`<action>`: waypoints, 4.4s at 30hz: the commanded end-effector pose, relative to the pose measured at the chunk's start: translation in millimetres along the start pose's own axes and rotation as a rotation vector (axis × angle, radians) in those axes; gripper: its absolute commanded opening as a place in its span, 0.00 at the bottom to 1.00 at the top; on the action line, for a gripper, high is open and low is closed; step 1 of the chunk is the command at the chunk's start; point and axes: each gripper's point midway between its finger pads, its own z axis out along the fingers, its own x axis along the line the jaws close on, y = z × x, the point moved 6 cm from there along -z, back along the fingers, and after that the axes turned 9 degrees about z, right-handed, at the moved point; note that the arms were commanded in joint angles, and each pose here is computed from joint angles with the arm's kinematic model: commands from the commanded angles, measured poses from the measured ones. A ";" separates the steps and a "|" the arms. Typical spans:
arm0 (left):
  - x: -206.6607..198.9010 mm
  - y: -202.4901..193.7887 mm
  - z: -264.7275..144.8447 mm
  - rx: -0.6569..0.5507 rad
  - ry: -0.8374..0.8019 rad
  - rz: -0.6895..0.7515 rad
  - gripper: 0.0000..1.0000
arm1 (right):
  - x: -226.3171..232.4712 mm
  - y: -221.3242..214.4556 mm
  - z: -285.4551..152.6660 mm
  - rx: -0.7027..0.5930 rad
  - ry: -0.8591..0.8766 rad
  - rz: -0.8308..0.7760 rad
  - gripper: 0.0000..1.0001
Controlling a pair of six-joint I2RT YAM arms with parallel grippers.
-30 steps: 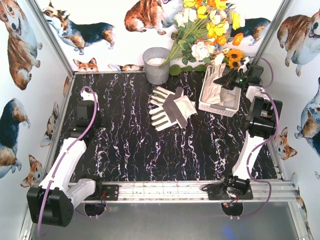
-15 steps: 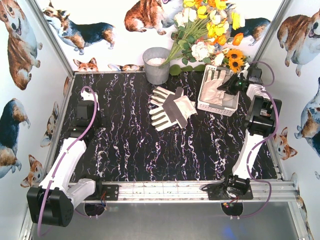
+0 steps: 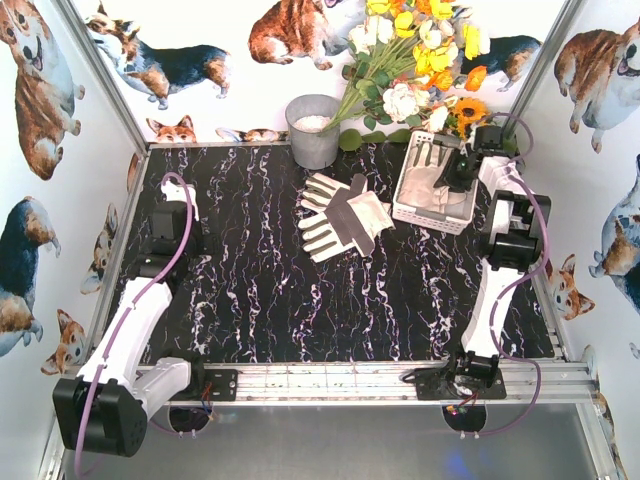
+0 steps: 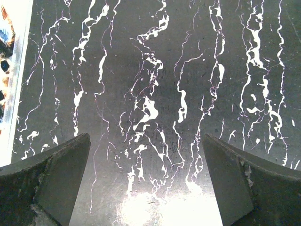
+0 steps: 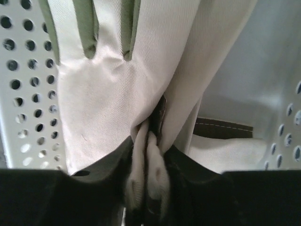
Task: Put the gloves into the storage basket
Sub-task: Place the glove in the bin, then adjust the glove at the center of the board.
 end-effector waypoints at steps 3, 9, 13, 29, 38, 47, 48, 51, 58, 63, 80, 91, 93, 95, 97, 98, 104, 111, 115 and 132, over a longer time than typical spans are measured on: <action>1.1 7.1 -3.5 -0.055 -0.017 -0.016 1.00 | 14.8 14.3 -40.7 -0.038 -0.107 -0.081 0.47; 0.8 12.7 -9.3 -0.092 -0.029 -0.024 1.00 | 28.1 14.5 -71.6 -0.090 -0.090 -0.086 0.63; -2.2 13.3 -9.7 -0.096 -0.055 -0.028 1.00 | 26.2 7.5 -82.6 -0.098 -0.120 -0.070 0.63; -26.2 15.8 -4.0 -0.082 -0.226 -0.059 1.00 | 30.5 -30.8 -131.2 -0.245 -0.082 -0.030 0.71; -104.1 28.3 -9.6 -0.069 -0.359 -0.126 1.00 | 44.3 -71.6 -186.4 -0.309 0.003 -0.059 0.71; -241.2 43.4 -15.7 -0.042 -0.459 -0.182 1.00 | 61.2 -126.5 -228.7 -0.236 0.136 -0.041 0.65; -254.3 44.0 -15.3 -0.029 -0.453 -0.165 0.99 | 62.2 -132.1 -233.6 -0.224 0.144 -0.044 0.65; -288.8 50.1 -15.6 -0.020 -0.437 -0.112 0.98 | 63.9 -146.5 -250.0 -0.219 0.165 -0.063 0.65; -349.2 40.2 -4.1 0.035 -0.432 -0.071 0.83 | 69.2 -181.1 -271.6 -0.212 0.269 -0.038 0.65; -382.3 30.2 8.3 0.060 -0.417 -0.057 0.76 | 67.0 -200.1 -270.1 -0.162 0.264 -0.037 0.65; -427.1 3.0 61.3 0.114 -0.299 0.048 0.65 | 62.9 -222.9 -257.5 -0.117 0.261 -0.058 0.66; -422.9 -14.2 81.1 0.140 -0.252 0.102 0.48 | 60.3 -227.5 -251.7 -0.099 0.253 -0.057 0.67; -420.0 -16.9 84.2 0.146 -0.244 0.117 0.39 | 60.0 -228.0 -250.9 -0.096 0.253 -0.055 0.67; -415.5 -19.0 85.9 0.148 -0.230 0.132 0.24 | 59.4 -228.7 -250.0 -0.091 0.251 -0.053 0.67; -409.9 -21.4 85.0 0.152 -0.222 0.146 0.13 | 58.8 -229.3 -249.1 -0.087 0.250 -0.052 0.67; -406.3 -23.0 84.1 0.153 -0.217 0.156 0.09 | 58.7 -229.6 -248.9 -0.086 0.251 -0.051 0.67; -371.0 -29.0 62.3 0.119 -0.253 0.212 0.00 | 56.5 -230.0 -251.0 -0.083 0.230 -0.065 0.68; -331.7 -43.3 7.7 0.090 -0.494 0.371 0.00 | 62.9 -229.6 -254.5 -0.076 0.269 -0.053 0.69; -312.8 -65.0 -19.6 0.130 -0.607 0.430 0.00 | 71.7 -234.8 -251.1 -0.028 0.360 -0.025 0.68; -301.2 -139.7 -108.2 0.188 -0.780 0.670 0.02 | 78.0 -279.0 -181.4 0.288 0.340 -0.026 0.62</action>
